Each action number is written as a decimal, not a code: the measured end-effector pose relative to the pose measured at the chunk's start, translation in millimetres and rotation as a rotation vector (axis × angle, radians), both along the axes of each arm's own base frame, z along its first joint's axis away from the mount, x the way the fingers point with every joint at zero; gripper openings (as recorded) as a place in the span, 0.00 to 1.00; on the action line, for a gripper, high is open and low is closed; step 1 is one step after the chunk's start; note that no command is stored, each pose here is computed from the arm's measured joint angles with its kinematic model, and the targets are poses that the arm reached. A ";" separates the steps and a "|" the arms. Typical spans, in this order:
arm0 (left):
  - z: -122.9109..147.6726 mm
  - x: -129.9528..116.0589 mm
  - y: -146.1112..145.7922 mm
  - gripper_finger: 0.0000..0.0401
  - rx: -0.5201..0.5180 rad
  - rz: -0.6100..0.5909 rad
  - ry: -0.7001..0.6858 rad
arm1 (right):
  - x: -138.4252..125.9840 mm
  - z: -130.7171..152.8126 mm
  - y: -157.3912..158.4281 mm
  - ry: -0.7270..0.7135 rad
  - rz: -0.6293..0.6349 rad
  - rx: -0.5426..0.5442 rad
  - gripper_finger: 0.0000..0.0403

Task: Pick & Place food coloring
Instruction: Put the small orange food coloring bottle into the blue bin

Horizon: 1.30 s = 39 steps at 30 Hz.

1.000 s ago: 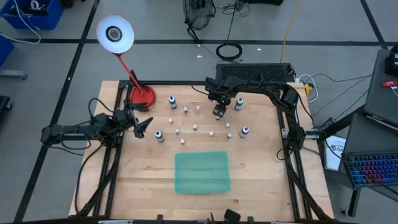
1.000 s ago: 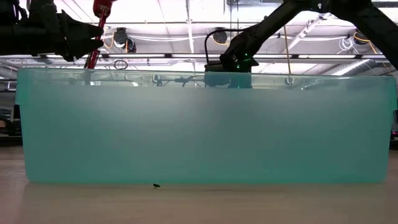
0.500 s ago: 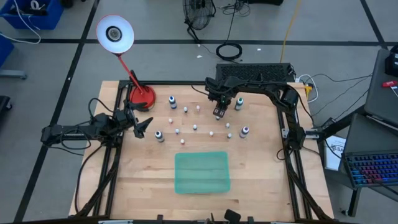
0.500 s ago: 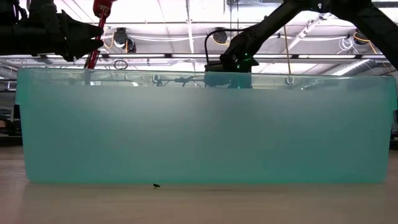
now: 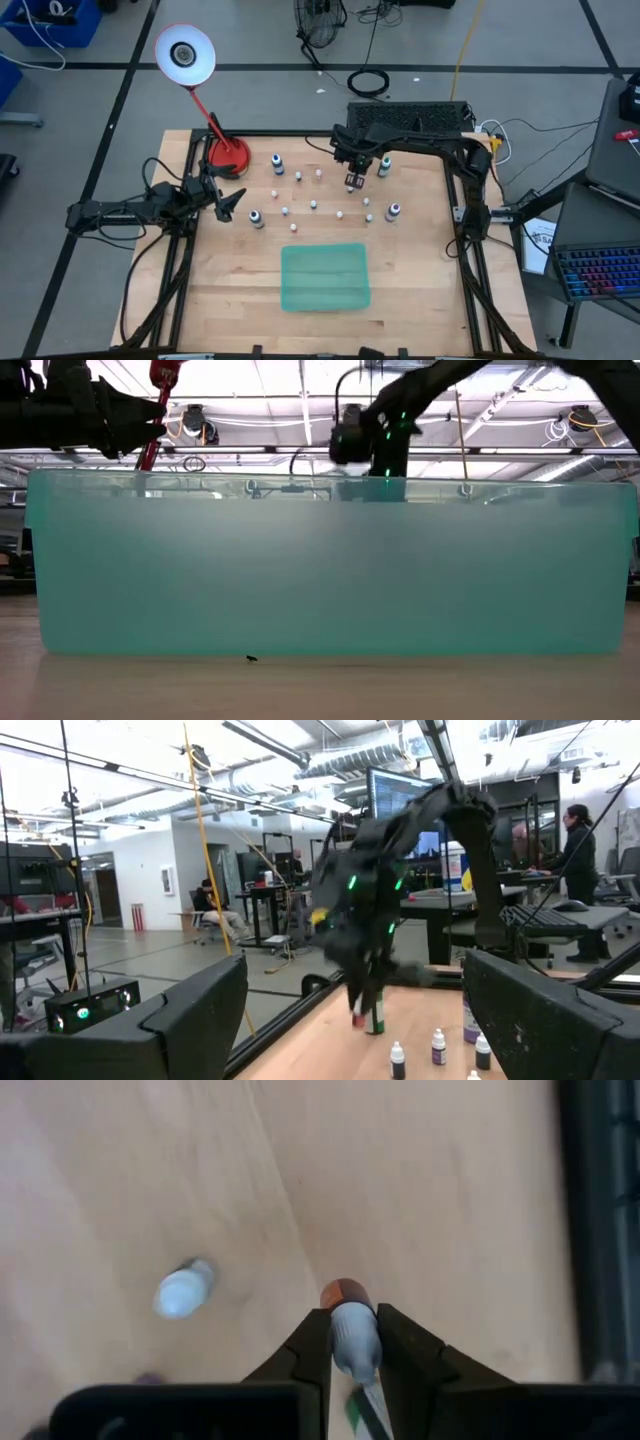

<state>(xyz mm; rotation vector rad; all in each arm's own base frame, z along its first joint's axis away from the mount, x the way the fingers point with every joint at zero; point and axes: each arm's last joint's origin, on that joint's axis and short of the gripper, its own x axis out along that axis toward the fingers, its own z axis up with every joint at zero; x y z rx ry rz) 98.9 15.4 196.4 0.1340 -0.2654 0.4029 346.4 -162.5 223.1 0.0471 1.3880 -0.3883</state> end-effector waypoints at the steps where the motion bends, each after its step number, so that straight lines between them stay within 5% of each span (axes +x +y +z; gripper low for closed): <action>1: 0.0 0.0 0.0 0.91 0.000 0.000 0.000 | -1.4 11.0 6.5 -0.026 0.012 -0.014 0.11; 10: 0.0 0.0 0.0 0.91 0.000 0.000 0.000 | -8.1 90.2 121.2 -0.256 0.213 -0.157 0.11; 17: 0.0 0.0 0.0 0.91 0.000 0.000 0.000 | -2.5 97.2 224.1 -0.364 0.355 -0.094 0.11; 27: -0.1 0.0 0.0 0.91 0.000 0.000 0.002 | 57.1 73.0 294.6 -0.267 0.473 0.017 0.11; 39: -0.1 0.0 0.0 0.91 0.000 0.000 0.002 | 88.9 -26.0 303.7 0.041 0.423 0.047 0.11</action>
